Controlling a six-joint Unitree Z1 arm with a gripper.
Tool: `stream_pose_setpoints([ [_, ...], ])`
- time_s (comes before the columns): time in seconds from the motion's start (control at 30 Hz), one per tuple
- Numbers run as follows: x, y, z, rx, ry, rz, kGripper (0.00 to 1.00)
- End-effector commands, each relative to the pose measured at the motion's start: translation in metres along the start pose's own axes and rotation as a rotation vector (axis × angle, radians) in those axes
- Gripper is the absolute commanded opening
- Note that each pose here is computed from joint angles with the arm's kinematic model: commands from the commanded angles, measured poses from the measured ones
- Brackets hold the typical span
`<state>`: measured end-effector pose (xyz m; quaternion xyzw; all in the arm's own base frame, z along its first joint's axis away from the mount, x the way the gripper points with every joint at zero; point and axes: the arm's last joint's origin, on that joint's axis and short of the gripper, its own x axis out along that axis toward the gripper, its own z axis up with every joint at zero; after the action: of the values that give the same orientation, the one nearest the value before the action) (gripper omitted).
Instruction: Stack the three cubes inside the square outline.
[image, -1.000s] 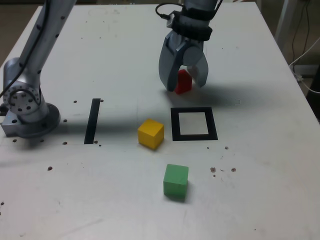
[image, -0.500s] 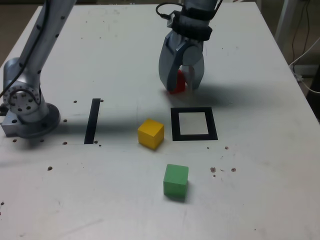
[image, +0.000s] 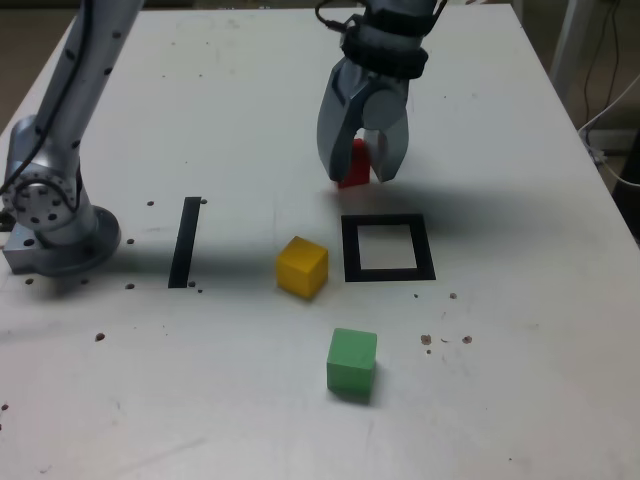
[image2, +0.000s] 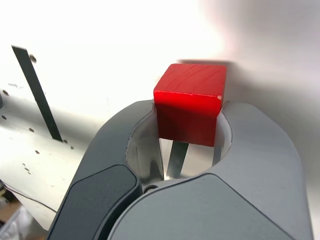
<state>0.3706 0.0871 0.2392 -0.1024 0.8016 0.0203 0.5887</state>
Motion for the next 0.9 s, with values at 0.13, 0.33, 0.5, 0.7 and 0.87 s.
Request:
stream_pose_setpoints([
  [0.13,-0.005,-0.044,-0.011,0.086,-0.009,0.004,0.27],
  [0.33,-0.004,-0.083,-0.017,0.146,-0.011,0.008,0.27],
  [0.5,0.0,-0.107,-0.02,0.175,-0.005,0.015,0.27],
  [0.7,0.004,-0.116,-0.017,0.19,-0.001,0.017,0.27],
  [0.87,0.008,-0.117,-0.01,0.197,0.002,0.027,0.27],
])
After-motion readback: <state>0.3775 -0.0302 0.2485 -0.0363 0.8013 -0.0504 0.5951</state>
